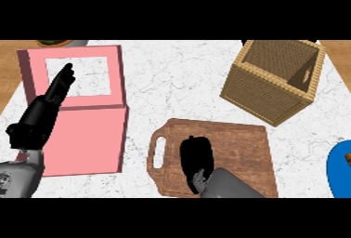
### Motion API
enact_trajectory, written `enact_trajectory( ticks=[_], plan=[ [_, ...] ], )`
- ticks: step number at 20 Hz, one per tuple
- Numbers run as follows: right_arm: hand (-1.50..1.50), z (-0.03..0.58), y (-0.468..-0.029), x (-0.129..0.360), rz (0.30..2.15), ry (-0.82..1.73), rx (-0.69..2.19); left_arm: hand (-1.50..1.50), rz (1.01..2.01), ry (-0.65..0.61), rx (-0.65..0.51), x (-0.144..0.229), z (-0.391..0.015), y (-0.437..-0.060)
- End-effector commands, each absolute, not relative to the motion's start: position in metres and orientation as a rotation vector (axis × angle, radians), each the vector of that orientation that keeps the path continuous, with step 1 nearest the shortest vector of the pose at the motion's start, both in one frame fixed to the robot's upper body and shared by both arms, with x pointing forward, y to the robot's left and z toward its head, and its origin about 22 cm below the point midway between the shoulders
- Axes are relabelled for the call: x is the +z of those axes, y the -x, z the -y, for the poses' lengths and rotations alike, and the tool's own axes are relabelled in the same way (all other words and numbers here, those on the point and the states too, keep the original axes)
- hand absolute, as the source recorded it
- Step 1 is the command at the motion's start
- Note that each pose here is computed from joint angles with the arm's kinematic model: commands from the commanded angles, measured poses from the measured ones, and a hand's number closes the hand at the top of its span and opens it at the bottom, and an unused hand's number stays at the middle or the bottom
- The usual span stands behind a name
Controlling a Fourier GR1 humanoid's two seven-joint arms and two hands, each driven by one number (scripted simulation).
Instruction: Pick the bell pepper from the cutting board and place it in the basket
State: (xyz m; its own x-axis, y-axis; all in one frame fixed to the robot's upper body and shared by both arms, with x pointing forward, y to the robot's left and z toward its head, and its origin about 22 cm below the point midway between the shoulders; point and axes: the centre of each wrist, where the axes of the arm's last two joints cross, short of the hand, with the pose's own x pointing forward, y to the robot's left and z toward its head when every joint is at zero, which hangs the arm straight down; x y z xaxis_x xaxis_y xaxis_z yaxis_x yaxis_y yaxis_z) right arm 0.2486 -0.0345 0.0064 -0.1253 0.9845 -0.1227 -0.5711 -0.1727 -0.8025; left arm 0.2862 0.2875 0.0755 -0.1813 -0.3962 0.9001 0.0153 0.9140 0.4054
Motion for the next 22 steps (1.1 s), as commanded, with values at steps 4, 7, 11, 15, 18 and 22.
enact_trajectory(
  ticks=[4,7,11,15,18,22],
  plan=[
    [1.5,0.035,-0.227,-0.024,0.739,0.895,1.654,0.0,1.711,-0.3,-0.363,0.062,-0.299,-0.278],
    [1.5,0.09,-0.258,0.004,0.78,1.0,1.553,0.0,1.733,-0.309,-0.37,0.07,-0.306,-0.288],
    [1.5,0.245,-0.306,0.027,0.681,1.184,1.15,0.0,1.691,-0.37,-0.326,0.07,-0.318,-0.278],
    [1.5,0.353,-0.308,0.065,0.715,1.307,0.9,0.0,1.698,-0.373,-0.3,0.07,-0.325,-0.274],
    [1.5,0.397,-0.307,0.102,0.921,1.362,0.707,0.0,1.701,-0.373,-0.317,0.074,-0.322,-0.275],
    [1.5,0.41,-0.311,0.153,1.296,1.294,0.419,0.0,1.676,-0.345,-0.323,0.062,-0.313,-0.273]
  ],
)
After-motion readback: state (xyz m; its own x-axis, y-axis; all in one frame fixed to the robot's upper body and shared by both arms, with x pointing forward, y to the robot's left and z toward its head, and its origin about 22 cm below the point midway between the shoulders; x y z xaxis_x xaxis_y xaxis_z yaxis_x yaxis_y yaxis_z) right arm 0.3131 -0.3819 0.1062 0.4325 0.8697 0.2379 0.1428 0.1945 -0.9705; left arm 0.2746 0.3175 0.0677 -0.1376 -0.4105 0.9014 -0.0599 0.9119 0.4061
